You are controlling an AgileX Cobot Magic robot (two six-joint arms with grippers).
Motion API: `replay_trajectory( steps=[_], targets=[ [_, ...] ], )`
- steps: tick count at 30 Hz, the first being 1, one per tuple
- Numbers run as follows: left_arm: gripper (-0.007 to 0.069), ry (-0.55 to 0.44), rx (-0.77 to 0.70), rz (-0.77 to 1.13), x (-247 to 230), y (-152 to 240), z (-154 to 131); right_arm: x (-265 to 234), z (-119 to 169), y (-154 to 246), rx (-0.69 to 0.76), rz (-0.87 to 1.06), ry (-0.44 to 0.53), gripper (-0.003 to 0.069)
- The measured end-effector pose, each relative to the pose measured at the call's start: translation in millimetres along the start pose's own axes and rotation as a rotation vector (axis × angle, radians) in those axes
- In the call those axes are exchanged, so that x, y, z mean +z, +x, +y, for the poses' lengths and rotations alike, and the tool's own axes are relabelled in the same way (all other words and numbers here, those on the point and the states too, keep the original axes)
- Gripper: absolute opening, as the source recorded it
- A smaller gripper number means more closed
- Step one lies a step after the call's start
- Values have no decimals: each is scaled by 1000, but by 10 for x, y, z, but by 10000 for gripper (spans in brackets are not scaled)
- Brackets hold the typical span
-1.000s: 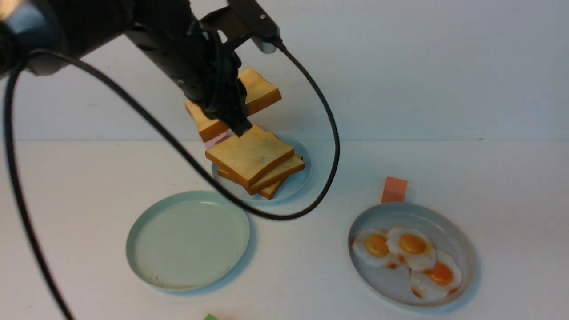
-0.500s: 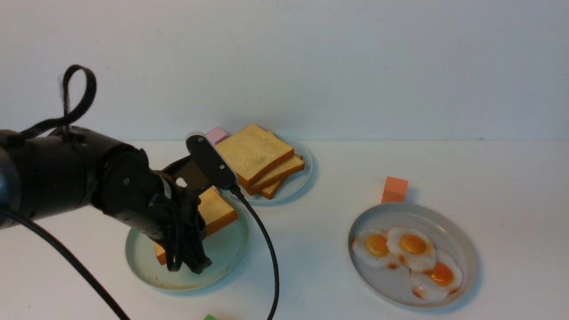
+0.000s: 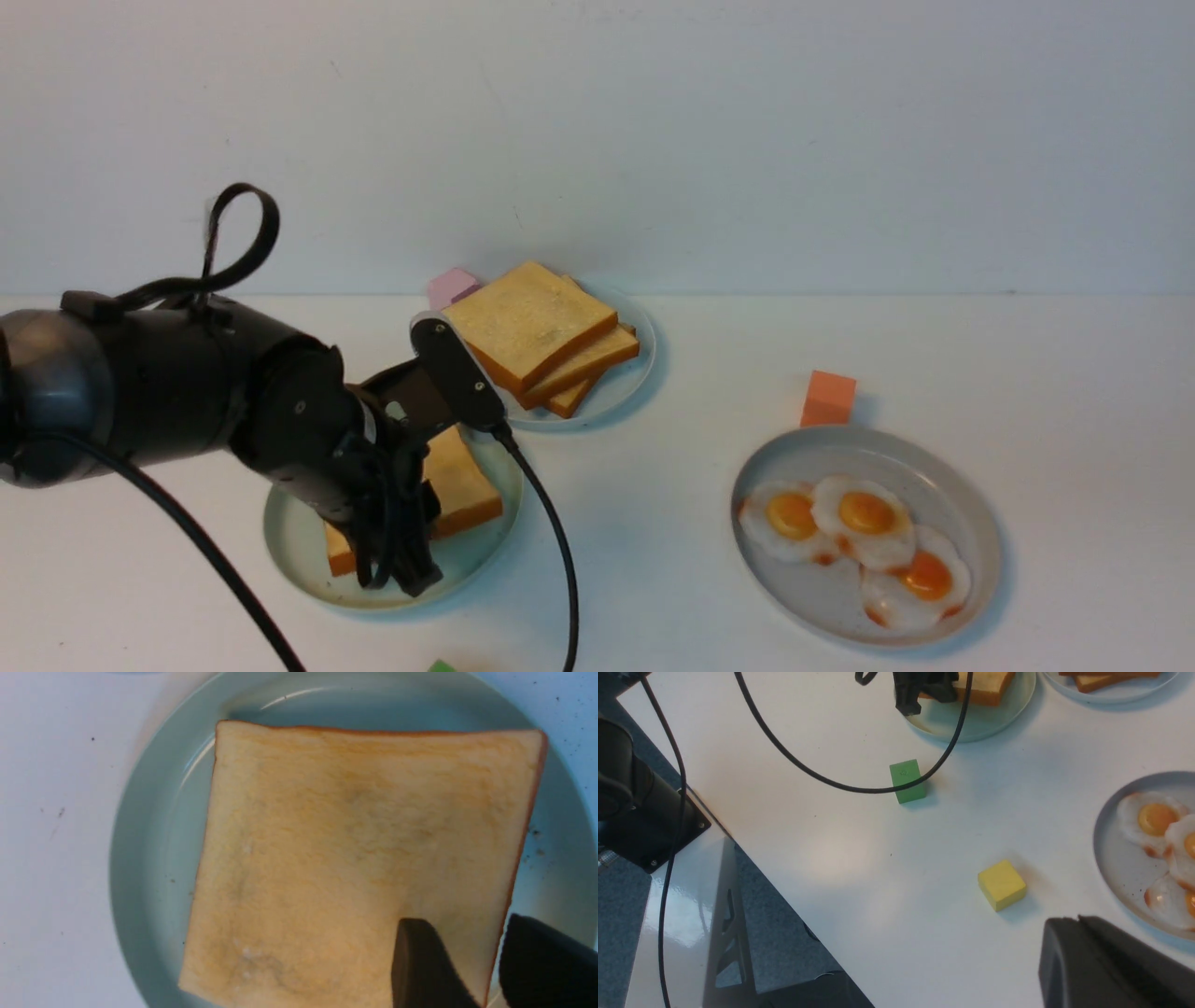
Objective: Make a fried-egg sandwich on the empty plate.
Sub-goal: Use the left arm to put a slice of bread into the empty plate in the middle, then use the right arm to grab a fried egg
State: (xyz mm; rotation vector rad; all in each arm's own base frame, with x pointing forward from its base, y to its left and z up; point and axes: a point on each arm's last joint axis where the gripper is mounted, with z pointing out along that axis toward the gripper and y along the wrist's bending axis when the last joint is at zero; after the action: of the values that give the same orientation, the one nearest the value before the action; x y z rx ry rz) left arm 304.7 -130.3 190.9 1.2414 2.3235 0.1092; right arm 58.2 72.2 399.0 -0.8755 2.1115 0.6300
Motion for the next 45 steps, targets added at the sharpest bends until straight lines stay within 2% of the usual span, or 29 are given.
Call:
replay_trajectory(
  steps=[2,4,6,8,9,12,13,16,17,20,22,24,26,27,29,32,33,35,38,45],
  targets=[
    [386,1,-27,3,-16,2,0,0,0,0,0,0,0,48],
    [433,-1,-68,2,-70,5,2,2,-1,-1,0,1,0,48],
    [461,-21,-150,-33,-248,-18,26,35,-15,-12,10,14,4,48],
    [457,-32,-204,-68,-374,-37,39,80,-38,-29,20,32,14,48],
    [413,-48,-320,-159,-678,-76,53,177,-93,-56,27,72,38,51],
    [266,-44,-462,-309,-1225,-91,-3,434,-228,-127,27,159,92,55],
    [162,-26,-505,-377,-1516,-49,-81,570,-298,-165,21,189,120,57],
    [3,17,-515,-483,-1960,151,-314,919,-474,-229,-3,268,185,67],
    [-13,34,-514,-504,-2030,206,-379,997,-518,-239,-13,282,203,70],
    [-13,73,-515,-577,-2232,485,-590,1311,-663,-235,-31,366,245,95],
    [-13,114,-533,-643,-2329,795,-787,1652,-809,-184,-26,458,284,151],
    [-13,120,-542,-724,-2424,1038,-909,1883,-912,-133,-18,508,310,211],
    [-13,109,-539,-801,-2468,1268,-1016,2127,-1068,-53,-10,560,343,302],
    [-13,106,-538,-814,-2489,1284,-1021,2126,-1078,-56,-12,555,346,302],
    [-13,83,-529,-899,-2523,1491,-1112,2351,-1275,45,2,593,375,416],
    [-13,65,-520,-964,-2558,1632,-1172,2521,-1507,139,35,594,403,532],
    [-13,64,-520,-966,-2560,1635,-1174,2534,-1511,145,35,594,403,539],
    [-13,62,-519,-975,-2564,1652,-1181,2628,-1667,194,62,592,419,601],
    [-13,61,-519,-975,-2560,1651,-1180,2744,-1794,241,75,612,424,628],
    [-13,62,-520,-975,-2557,1651,-1181,2998,-1921,251,50,650,408,602]
  ],
)
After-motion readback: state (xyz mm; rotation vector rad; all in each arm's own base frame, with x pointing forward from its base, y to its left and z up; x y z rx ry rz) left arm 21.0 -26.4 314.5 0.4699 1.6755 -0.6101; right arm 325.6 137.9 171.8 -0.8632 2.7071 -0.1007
